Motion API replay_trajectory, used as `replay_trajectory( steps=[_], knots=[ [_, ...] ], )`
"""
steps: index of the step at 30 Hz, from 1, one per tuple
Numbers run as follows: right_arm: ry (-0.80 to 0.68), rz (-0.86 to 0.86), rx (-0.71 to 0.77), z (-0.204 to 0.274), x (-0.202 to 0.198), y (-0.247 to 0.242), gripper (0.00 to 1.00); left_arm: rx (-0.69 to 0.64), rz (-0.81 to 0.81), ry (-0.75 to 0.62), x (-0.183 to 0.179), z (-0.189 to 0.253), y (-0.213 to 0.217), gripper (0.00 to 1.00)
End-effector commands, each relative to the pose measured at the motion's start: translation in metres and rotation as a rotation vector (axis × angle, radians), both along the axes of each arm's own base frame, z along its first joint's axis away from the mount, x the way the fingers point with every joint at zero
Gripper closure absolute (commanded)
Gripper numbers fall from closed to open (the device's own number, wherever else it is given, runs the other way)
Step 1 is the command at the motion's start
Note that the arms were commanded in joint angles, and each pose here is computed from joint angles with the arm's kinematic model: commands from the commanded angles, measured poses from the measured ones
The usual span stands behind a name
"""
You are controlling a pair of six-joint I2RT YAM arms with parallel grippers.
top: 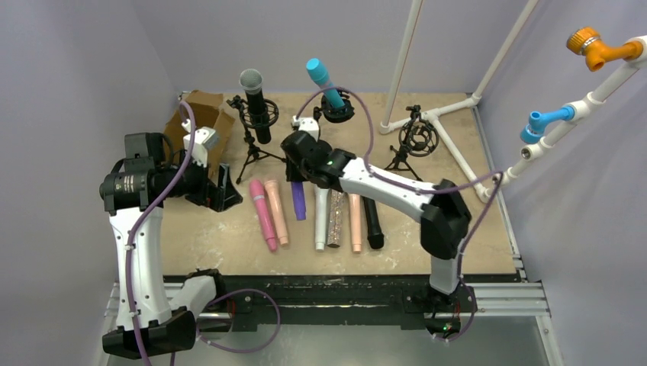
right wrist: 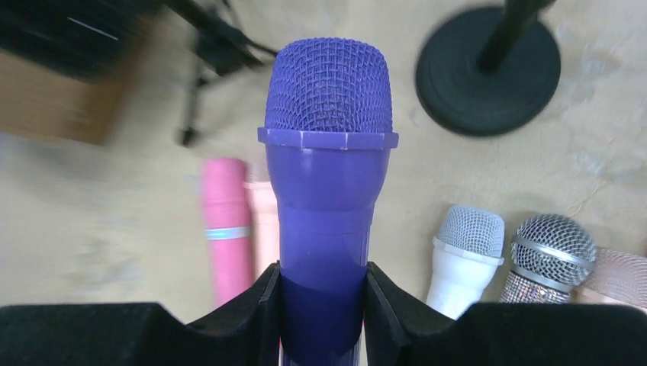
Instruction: Attach the microphones to the stand
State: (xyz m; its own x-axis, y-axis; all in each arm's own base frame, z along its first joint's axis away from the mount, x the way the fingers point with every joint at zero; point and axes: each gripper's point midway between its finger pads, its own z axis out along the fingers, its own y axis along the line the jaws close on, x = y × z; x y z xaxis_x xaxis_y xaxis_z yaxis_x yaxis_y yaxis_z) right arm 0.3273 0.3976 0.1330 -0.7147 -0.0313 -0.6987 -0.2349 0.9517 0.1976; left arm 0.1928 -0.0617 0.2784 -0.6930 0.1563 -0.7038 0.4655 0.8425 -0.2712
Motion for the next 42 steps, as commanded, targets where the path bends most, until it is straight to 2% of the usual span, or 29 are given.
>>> replay_trajectory(
  steps=[1,4,11,17,21,25,26,28,30,34,37,42],
  knots=[
    [-0.194,0.011,0.301,0.142,-0.013,0.01,1.0,-0.121,-0.107,-0.05,-0.013,0.023,-0.026,0.0],
    [-0.239,0.018,0.378,0.168,-0.037,0.006,1.0,-0.187,-0.179,-0.054,-0.024,0.031,-0.042,0.0],
    [-0.448,-0.032,0.531,0.233,-0.089,0.002,1.0,-0.374,-0.374,-0.094,-0.051,0.071,-0.084,0.0],
    [-0.588,-0.061,0.645,0.277,-0.112,0.009,1.0,-0.379,-0.516,-0.091,-0.064,0.072,-0.108,0.0],
    [-0.628,-0.064,0.682,0.297,-0.115,0.017,1.0,-0.358,-0.527,-0.084,-0.058,0.064,-0.11,0.0],
    [-0.621,-0.043,0.726,0.304,-0.118,0.027,1.0,-0.32,-0.499,-0.134,-0.045,0.054,-0.107,0.0],
    [-0.614,-0.035,0.738,0.305,-0.119,0.028,1.0,-0.306,-0.483,-0.148,-0.041,0.051,-0.106,0.04],
    [-0.59,0.001,0.777,0.306,-0.125,0.033,0.96,-0.269,-0.465,-0.185,-0.035,0.047,-0.102,0.27],
    [-0.557,0.022,0.809,0.305,-0.128,0.035,0.84,-0.244,-0.454,-0.211,-0.032,0.046,-0.099,0.55],
    [-0.492,0.132,0.848,0.31,-0.129,0.042,0.64,-0.211,-0.441,-0.253,-0.029,0.051,-0.095,1.0],
    [-0.42,0.206,0.822,0.308,-0.126,0.047,0.56,-0.2,-0.457,-0.268,-0.031,0.054,-0.094,1.0],
    [-0.356,0.325,0.77,0.303,-0.124,0.048,0.56,-0.203,-0.492,-0.278,-0.039,0.056,-0.095,1.0]
  ],
)
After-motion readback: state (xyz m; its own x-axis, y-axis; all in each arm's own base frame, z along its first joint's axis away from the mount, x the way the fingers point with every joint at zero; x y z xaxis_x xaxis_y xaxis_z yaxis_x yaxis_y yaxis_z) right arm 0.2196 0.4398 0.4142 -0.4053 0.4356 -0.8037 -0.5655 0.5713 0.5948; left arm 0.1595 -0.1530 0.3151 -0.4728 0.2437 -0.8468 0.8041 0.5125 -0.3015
